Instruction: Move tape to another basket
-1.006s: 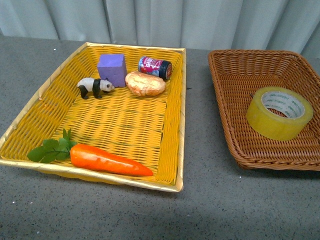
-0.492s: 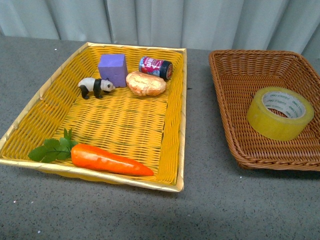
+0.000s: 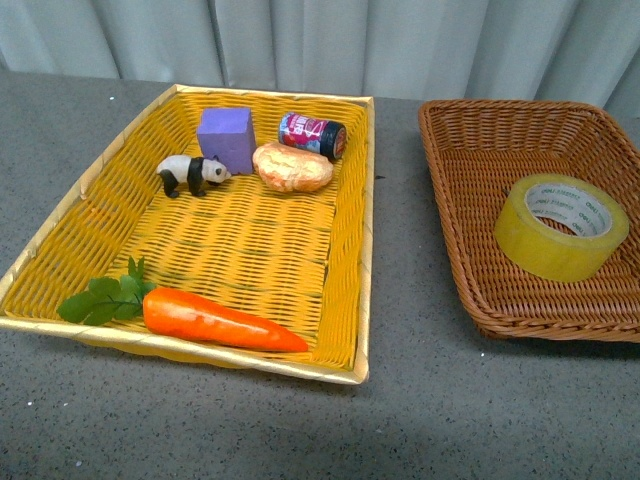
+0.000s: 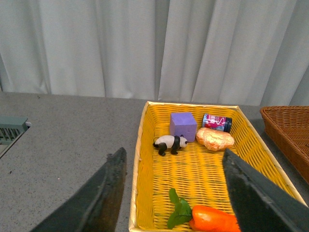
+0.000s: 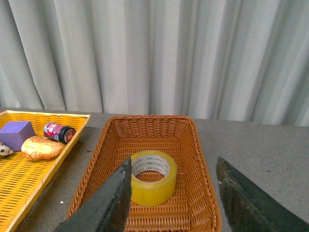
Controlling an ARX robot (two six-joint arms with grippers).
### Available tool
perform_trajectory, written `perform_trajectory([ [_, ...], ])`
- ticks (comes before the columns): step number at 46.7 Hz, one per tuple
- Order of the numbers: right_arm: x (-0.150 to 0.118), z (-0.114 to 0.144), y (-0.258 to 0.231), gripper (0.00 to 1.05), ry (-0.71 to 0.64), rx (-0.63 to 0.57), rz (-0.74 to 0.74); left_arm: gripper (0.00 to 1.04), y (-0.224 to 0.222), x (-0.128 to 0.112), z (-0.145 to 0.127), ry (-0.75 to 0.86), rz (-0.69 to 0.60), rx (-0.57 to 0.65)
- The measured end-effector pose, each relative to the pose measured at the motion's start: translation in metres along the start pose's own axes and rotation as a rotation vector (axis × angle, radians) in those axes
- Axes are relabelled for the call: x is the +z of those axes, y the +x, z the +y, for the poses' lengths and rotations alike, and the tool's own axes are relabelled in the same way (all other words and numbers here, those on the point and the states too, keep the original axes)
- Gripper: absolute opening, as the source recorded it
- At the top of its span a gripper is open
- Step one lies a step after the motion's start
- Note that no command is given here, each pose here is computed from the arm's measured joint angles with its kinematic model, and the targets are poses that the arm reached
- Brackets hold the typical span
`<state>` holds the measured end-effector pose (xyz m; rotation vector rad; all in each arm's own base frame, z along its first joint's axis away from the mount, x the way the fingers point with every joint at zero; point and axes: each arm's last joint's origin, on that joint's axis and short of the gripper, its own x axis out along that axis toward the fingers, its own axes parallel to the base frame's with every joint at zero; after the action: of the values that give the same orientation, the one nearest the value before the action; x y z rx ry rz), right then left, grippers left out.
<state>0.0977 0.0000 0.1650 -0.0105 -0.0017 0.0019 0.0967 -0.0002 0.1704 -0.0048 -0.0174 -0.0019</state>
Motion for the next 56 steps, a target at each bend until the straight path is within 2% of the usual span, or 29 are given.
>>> perform_trajectory([
  [2, 0.0001, 0.0, 0.0, 0.63, 0.0, 0.0, 0.0, 0.69, 0.0, 0.0, 0.0, 0.0, 0.0, 0.0],
  [6, 0.0, 0.0, 0.0, 0.78, 0.0, 0.0, 0.0, 0.83, 0.0, 0.0, 0.0, 0.0, 0.0, 0.0],
  [8, 0.0001, 0.0, 0.0, 0.88, 0.0, 0.0, 0.0, 0.95, 0.0, 0.0, 0.0, 0.0, 0.0, 0.0],
  [10, 0.0001, 0.0, 0.0, 0.97, 0.0, 0.0, 0.0, 1.0, 0.0, 0.0, 0.0, 0.001, 0.0, 0.0],
  [11, 0.0, 0.0, 0.0, 0.98, 0.001, 0.0, 0.0, 0.98, 0.0, 0.0, 0.0, 0.001, 0.0, 0.0],
  [13, 0.0, 0.0, 0.0, 0.95, 0.0, 0.0, 0.0, 0.98, 0.0, 0.0, 0.0, 0.001, 0.0, 0.0],
  [56, 0.0001, 0.0, 0.0, 0.96, 0.0, 0.0, 0.0, 0.98, 0.0, 0.0, 0.0, 0.001, 0.0, 0.0],
])
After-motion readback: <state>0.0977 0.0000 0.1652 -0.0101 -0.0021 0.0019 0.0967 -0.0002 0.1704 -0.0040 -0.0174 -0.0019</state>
